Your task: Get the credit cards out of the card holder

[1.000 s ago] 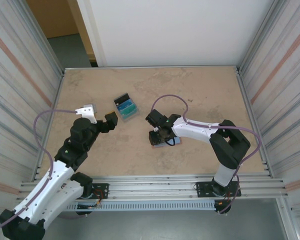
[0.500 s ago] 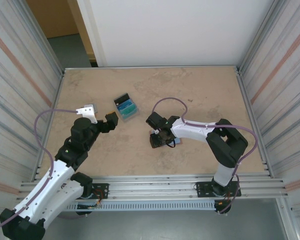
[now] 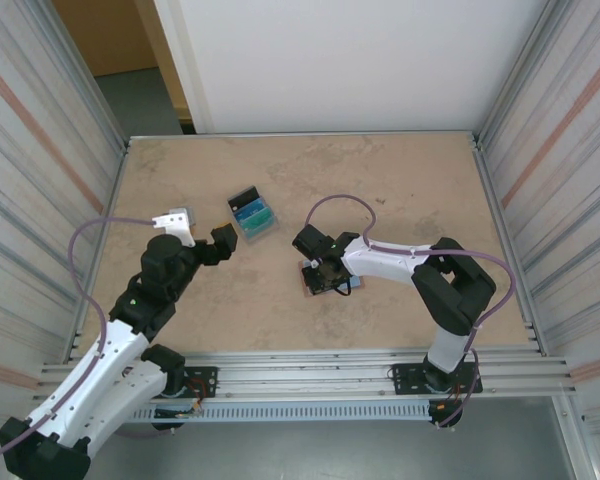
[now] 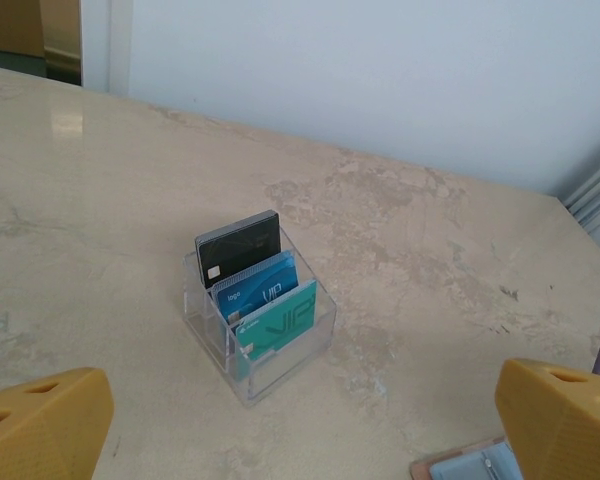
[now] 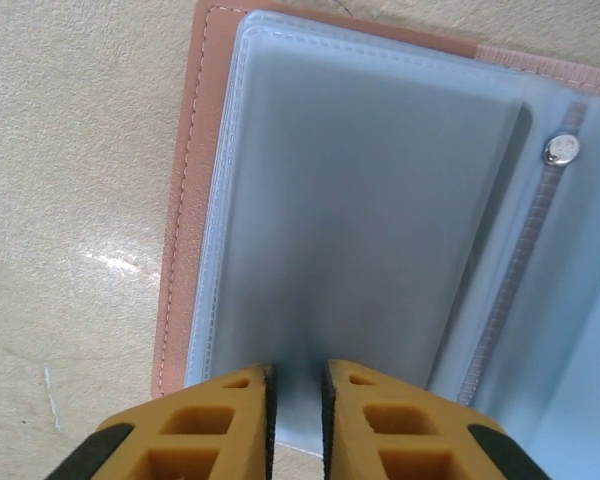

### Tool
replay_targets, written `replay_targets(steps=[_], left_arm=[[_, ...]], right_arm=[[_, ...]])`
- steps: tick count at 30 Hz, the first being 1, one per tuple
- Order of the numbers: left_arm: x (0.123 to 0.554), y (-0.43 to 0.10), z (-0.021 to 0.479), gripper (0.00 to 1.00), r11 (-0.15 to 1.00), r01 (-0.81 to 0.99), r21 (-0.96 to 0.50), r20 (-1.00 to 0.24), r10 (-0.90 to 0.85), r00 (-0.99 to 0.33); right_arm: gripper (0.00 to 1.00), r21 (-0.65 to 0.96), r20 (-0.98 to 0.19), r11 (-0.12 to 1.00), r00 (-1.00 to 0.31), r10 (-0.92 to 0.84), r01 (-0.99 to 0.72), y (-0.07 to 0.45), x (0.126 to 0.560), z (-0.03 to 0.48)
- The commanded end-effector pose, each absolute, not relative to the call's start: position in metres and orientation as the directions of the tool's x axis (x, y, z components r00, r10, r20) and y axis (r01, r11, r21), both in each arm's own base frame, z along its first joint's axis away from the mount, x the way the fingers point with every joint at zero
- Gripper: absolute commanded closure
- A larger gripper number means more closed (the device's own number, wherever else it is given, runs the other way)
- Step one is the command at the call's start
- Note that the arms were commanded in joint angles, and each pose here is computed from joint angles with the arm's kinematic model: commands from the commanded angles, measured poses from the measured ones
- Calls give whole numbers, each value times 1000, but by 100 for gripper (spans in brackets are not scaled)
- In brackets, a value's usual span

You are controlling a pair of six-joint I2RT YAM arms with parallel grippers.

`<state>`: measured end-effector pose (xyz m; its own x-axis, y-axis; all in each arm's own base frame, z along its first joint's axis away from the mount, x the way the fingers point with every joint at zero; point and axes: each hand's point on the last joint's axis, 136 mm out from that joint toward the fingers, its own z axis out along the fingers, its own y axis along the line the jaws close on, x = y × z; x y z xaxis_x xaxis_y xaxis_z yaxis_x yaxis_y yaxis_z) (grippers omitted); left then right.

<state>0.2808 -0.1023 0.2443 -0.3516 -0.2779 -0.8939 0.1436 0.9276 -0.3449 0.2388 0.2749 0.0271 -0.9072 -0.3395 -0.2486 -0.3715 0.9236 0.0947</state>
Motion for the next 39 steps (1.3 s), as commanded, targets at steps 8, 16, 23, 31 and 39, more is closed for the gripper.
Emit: replay_targets(steps=[8, 16, 23, 31, 39], left_arm=[[284, -111, 258, 1, 923, 173, -345, -898, -270, -347], [284, -112, 258, 1, 924, 177, -340, -900, -265, -346], [284, -112, 258, 1, 923, 176, -342, -899, -267, -347], [284, -112, 257, 1, 923, 177, -342, -899, -266, -349], [285, -113, 259, 1, 924, 179, -337, -901, -262, -345]], right_arm=[[53, 74, -270, 921, -896, -352, -384, 273, 232, 40], [47, 90, -270, 915, -894, -357, -393, 280, 233, 38], [49, 64, -241, 918, -898, -367, -392, 277, 233, 24], [58, 61, -230, 922, -905, -359, -382, 271, 232, 18], [68, 44, -229, 928, -908, -352, -371, 267, 233, 14]])
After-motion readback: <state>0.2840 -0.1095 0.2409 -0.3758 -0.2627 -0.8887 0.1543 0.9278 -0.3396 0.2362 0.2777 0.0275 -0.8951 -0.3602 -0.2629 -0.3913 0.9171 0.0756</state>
